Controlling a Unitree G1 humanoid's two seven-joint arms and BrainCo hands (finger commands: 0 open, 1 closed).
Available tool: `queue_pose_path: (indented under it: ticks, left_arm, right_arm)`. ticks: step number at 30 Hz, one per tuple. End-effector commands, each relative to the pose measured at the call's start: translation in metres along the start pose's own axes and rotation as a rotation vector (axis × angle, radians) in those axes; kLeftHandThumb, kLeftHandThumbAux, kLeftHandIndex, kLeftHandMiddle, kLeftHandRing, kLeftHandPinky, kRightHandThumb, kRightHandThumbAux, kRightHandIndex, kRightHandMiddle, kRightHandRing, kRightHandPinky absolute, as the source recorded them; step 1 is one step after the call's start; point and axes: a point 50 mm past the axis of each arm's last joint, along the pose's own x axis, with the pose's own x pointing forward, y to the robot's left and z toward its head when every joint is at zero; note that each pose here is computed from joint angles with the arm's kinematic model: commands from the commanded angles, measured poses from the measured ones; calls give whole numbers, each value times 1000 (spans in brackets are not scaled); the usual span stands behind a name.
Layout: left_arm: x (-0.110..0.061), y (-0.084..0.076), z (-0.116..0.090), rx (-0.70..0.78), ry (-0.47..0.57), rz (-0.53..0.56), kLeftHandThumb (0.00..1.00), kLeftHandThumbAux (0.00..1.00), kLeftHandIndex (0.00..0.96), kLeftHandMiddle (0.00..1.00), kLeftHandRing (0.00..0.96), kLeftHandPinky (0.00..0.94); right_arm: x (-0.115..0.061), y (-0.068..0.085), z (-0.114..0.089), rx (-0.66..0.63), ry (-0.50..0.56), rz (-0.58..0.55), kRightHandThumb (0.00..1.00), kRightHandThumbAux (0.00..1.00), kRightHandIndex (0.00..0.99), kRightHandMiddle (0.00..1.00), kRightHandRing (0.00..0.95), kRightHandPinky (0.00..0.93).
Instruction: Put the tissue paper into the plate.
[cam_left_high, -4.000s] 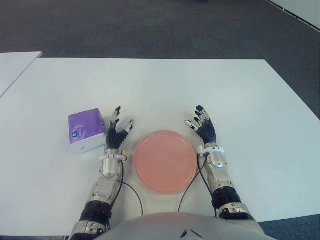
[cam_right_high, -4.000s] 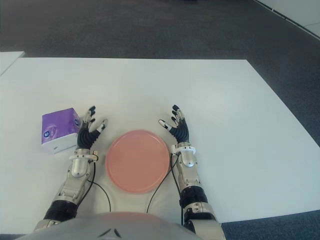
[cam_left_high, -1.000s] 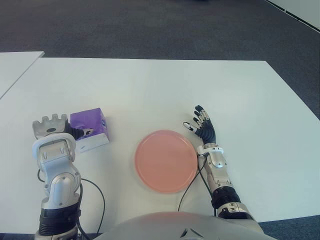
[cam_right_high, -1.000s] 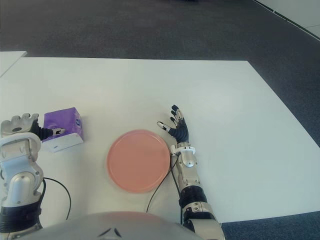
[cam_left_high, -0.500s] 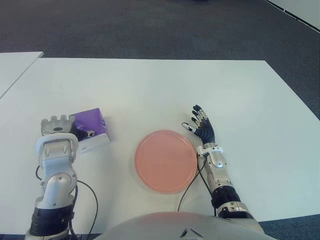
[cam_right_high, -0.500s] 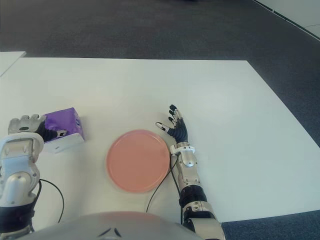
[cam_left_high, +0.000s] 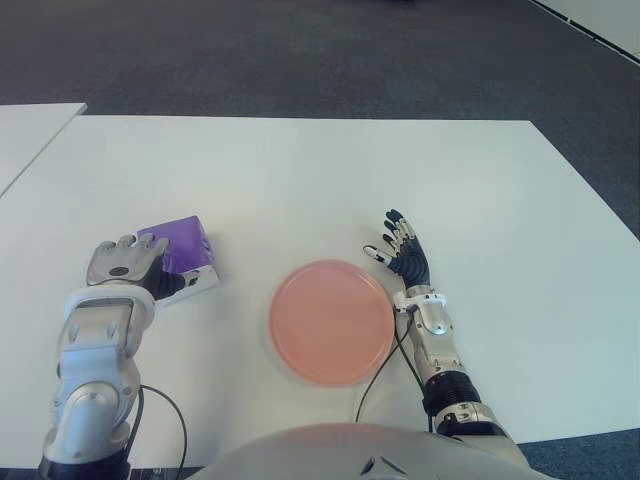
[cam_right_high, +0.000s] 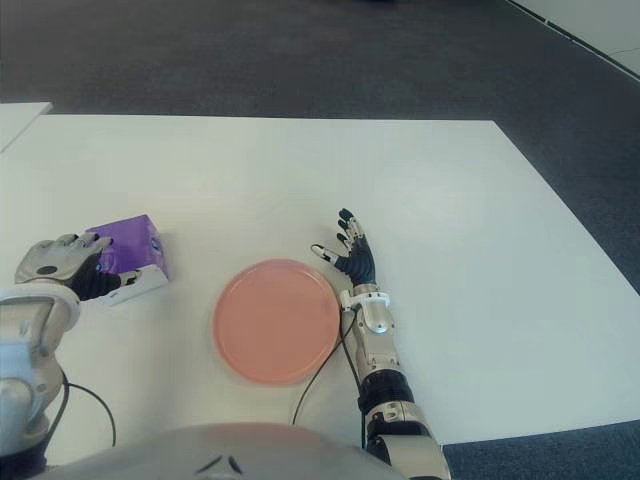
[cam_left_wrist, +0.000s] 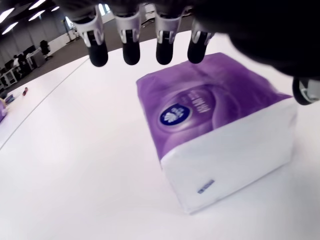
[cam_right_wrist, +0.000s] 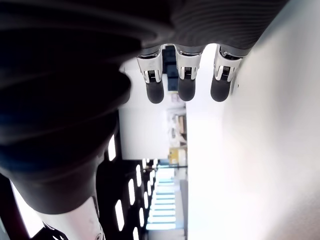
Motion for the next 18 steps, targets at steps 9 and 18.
queue_pose_path:
  ticks: [9, 18]
  left_arm:
    - [-24, 25, -6, 66, -80, 114, 7, 207, 0, 0, 0, 0]
    - [-47, 43, -15, 87, -83, 244, 23, 217, 0, 0, 0, 0]
  right_arm:
    - [-34, 1, -49, 36, 258, -37, 0, 837, 0, 0, 0, 0]
    - [-32, 2, -49, 29, 260, -39, 0, 840, 0, 0, 0, 0]
